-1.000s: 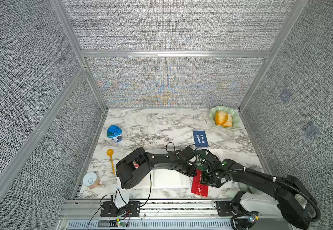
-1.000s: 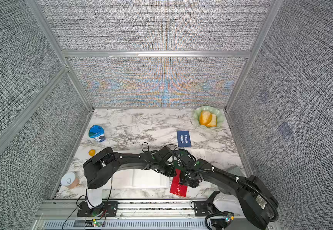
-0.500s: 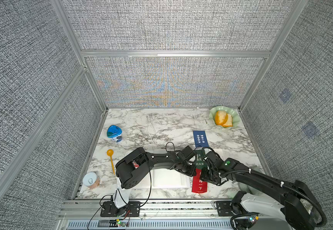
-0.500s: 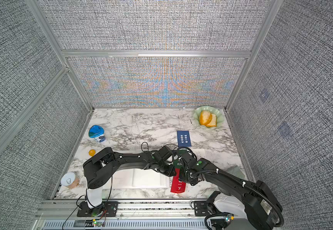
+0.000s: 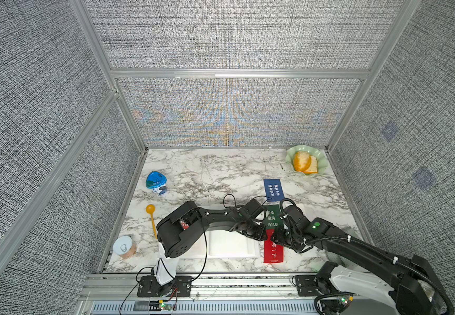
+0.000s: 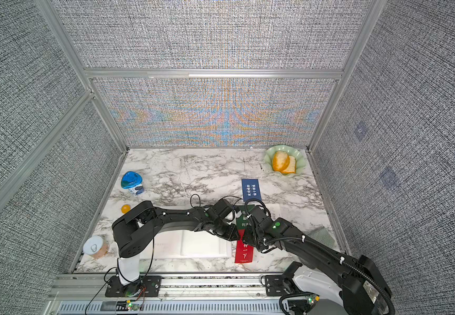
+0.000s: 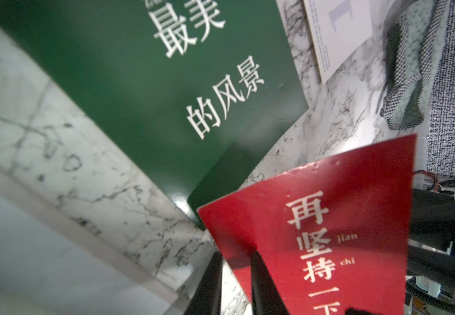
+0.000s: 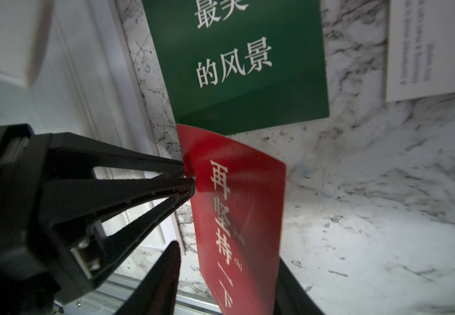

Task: Place the photos into the photo albums
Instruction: Pick up the photo at the center of the board.

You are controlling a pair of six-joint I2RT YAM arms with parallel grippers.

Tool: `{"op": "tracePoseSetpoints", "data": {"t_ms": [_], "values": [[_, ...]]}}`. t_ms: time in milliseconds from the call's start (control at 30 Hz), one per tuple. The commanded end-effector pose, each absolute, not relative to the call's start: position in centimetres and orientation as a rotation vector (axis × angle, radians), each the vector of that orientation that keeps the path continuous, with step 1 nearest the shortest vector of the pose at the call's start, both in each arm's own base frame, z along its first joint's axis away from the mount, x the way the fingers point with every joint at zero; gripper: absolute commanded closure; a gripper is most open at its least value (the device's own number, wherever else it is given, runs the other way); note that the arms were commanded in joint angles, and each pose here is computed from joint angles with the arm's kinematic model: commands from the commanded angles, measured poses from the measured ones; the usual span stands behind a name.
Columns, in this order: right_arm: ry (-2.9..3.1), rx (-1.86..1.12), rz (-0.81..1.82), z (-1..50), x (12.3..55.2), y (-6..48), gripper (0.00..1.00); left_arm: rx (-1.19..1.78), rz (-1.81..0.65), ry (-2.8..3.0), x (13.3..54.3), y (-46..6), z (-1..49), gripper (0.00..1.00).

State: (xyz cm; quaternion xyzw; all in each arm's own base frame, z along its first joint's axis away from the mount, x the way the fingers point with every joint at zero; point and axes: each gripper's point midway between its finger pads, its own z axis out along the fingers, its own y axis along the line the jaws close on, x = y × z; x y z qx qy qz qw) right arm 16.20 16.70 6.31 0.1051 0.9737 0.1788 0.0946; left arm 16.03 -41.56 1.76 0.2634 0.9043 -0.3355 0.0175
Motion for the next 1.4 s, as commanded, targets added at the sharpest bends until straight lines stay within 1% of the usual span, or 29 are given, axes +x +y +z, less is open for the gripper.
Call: {"op": "tracePoseSetpoints", "data": {"t_ms": [0, 100, 267, 533, 700, 833, 1133, 1367], "values": [[2.864, 0.338, 0.542, 6.6, 16.7, 16.9, 0.53, 0.799, -0.932, 2.903, 15.5, -39.7, 0.1, 0.77], [2.855, 0.334, 0.561, 6.7, 17.1, 17.4, 0.58, 0.803, -0.939, 2.901, 15.4, -39.7, 0.2, 0.77], [2.855, 0.317, 0.573, 6.9, 17.4, 17.8, 0.71, 0.799, -0.943, 2.897, 15.5, -39.7, 0.3, 0.77], [2.853, 0.292, 0.576, 7.5, 17.6, 18.1, 0.84, 0.8, -0.963, 2.88, 15.8, -39.8, 0.8, 0.78], [2.847, 0.282, 0.562, 7.9, 17.7, 17.9, 0.91, 0.818, -0.98, 2.842, 16.2, -40.0, 1.9, 0.78], [2.837, 0.276, 0.553, 8.4, 18.0, 17.8, 1.0, 0.834, -1.002, 2.787, 16.9, -40.1, 3.4, 0.76], [2.805, 0.252, 0.525, 10.1, 19.6, 17.3, 1.0, 0.785, -1.032, 2.677, 19.5, -39.5, 6.9, 0.72], [2.761, 0.218, 0.55, 12.2, 21.8, 17.7, 1.0, 0.697, -1.06, 2.605, 22.6, -37.3, 9.7, 0.61]]}}
